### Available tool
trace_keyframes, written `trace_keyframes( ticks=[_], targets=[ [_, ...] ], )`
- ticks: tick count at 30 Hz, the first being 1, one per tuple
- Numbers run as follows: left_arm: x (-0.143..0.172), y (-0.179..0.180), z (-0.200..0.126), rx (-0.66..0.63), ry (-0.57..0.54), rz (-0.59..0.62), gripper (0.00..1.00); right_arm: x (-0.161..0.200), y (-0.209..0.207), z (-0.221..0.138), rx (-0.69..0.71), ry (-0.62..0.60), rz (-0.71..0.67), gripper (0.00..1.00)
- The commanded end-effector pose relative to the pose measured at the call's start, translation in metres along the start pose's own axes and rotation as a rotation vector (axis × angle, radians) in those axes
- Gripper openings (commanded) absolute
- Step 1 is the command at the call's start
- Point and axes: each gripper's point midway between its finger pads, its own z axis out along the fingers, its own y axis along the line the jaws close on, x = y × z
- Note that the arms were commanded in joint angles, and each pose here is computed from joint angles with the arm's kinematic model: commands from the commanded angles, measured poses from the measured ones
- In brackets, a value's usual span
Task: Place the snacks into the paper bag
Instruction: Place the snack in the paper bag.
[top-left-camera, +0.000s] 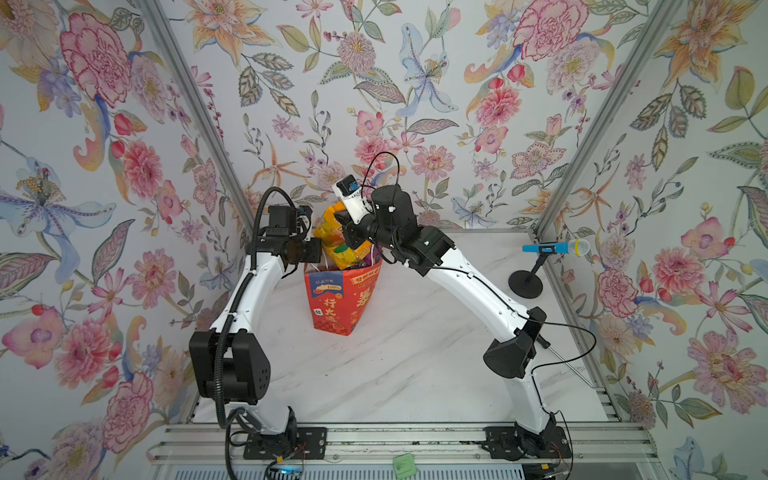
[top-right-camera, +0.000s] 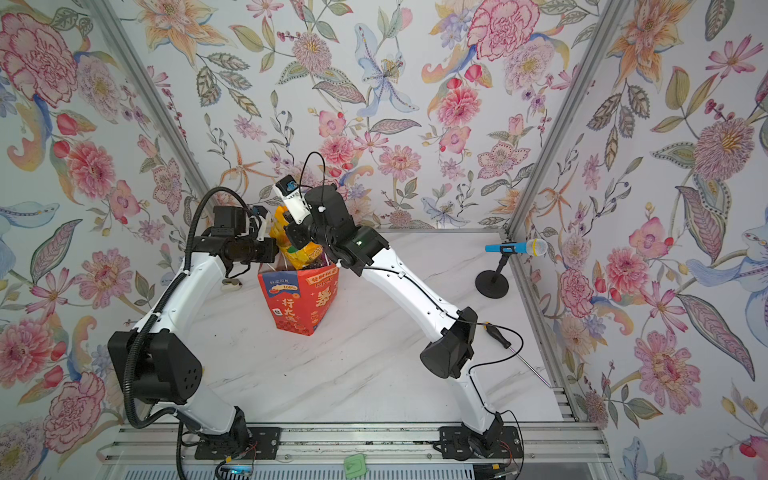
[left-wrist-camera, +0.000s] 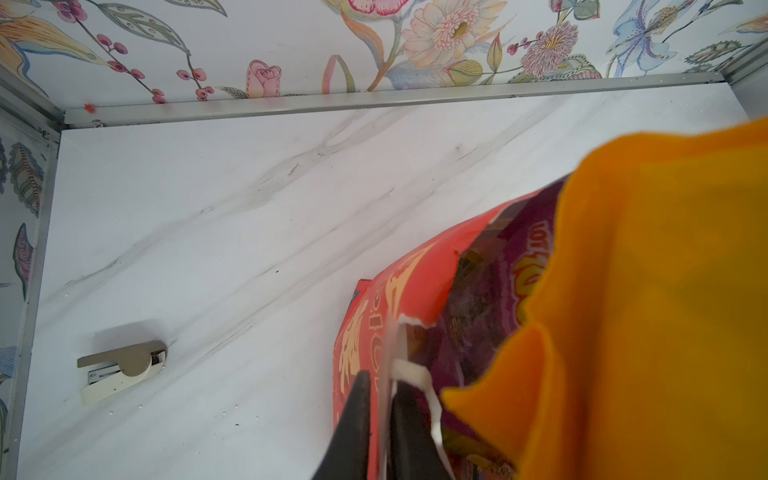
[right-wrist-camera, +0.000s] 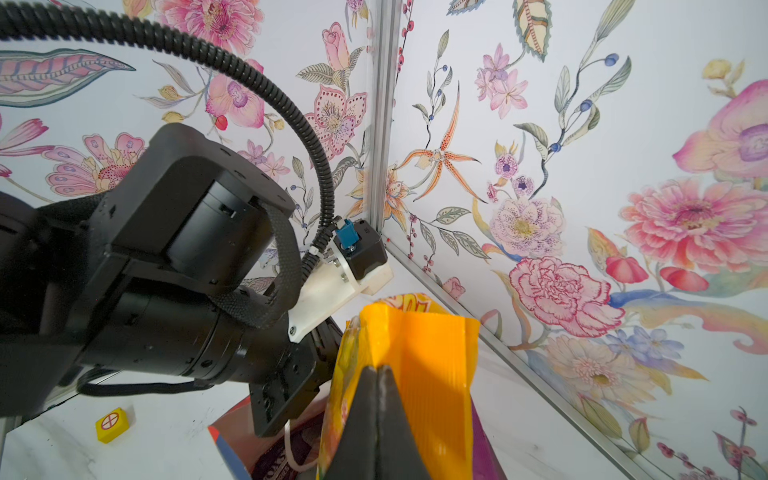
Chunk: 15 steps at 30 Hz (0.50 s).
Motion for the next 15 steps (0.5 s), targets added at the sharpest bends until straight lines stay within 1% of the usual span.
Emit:
trace_keyframes(
  ticks=[1,8,15],
  targets=[
    [0.000,0.005,-0.011,-0.023,-0.010,0.007,0.13,-0.054,-0.005,-0.035,0.011,-0.145,0.005,0.00],
    [-0.001,0.005,-0.011,-0.021,-0.011,0.006,0.13,-0.019,-0.021,-0.011,-0.008,-0.070,0.082,0.00],
    [-0.007,0.001,-0.015,-0.008,-0.031,0.006,0.13,0.015,-0.027,0.016,-0.026,-0.002,0.110,0.00]
  ],
)
